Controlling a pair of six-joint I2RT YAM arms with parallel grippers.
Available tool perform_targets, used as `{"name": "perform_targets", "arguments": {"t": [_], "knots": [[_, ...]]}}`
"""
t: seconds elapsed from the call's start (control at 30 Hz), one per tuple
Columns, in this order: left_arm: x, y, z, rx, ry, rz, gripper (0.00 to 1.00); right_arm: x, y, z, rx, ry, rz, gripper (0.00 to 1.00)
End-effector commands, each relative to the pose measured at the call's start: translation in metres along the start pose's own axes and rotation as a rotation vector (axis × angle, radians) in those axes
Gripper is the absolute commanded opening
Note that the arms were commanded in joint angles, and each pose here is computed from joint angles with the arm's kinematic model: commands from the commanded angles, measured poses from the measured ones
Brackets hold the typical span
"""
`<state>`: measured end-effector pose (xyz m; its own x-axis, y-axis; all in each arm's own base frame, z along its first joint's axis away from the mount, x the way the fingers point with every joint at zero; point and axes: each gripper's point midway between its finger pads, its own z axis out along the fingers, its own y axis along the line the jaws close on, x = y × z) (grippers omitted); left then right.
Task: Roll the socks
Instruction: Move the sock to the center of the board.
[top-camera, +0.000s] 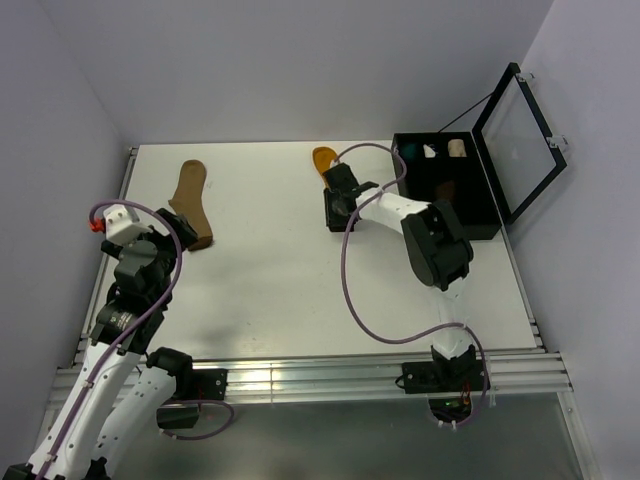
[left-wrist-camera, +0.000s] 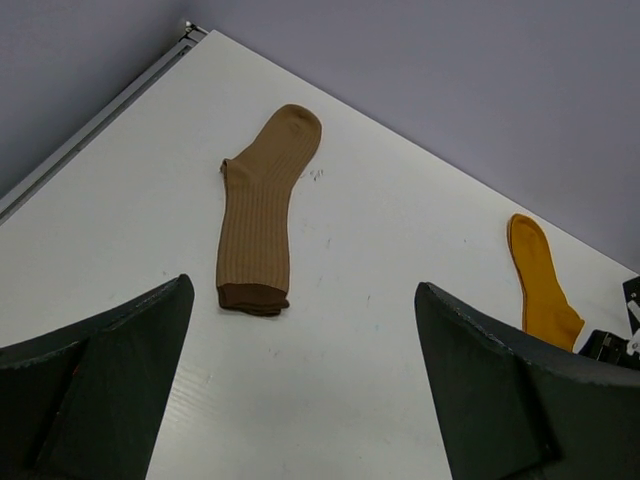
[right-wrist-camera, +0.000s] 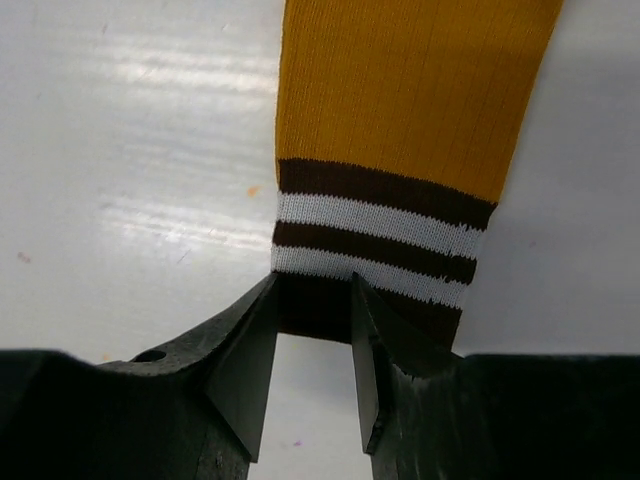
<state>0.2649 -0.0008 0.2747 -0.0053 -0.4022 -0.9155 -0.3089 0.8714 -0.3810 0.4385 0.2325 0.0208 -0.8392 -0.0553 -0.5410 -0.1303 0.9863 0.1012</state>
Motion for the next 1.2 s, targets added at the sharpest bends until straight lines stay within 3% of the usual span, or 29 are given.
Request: {"name": "perform_targets", "arguments": {"t": [0.0,0.2,0.27,0.43,0.57,0.77,0.93,1.17], "knots": [[-0.002,-0.006,0.0,0.027,-0.011,-0.008,0.98,0.046,0.021,-0.012,-0.003,0.083,0.055,0.41],[0.002,-0.008,0.002,0.03,0.006,0.002,0.98,0.092,0.095,-0.042,-0.133,0.13,0.032,0.41],[0.003,-0.009,0.003,0.033,0.008,0.001,0.98,0.091,0.129,-0.061,-0.219,0.107,-0.016,0.41],[0.004,-0.009,0.004,0.026,0.013,0.004,0.98,0.057,0.164,-0.102,-0.322,-0.005,-0.094,0.42],[0.006,-0.01,0.005,0.03,0.019,0.007,0.98,0.02,0.161,-0.112,-0.304,-0.141,-0.268,0.42],[0.008,-0.009,0.006,0.025,0.025,0.014,0.98,-0.017,0.14,-0.077,-0.194,-0.2,-0.463,0.42],[0.008,-0.01,0.006,0.028,0.026,0.014,0.98,-0.033,0.121,-0.037,-0.181,-0.163,-0.422,0.42],[0.008,-0.011,0.006,0.035,0.027,0.015,0.98,-0.004,0.091,0.003,-0.101,-0.063,-0.377,0.41]]}}
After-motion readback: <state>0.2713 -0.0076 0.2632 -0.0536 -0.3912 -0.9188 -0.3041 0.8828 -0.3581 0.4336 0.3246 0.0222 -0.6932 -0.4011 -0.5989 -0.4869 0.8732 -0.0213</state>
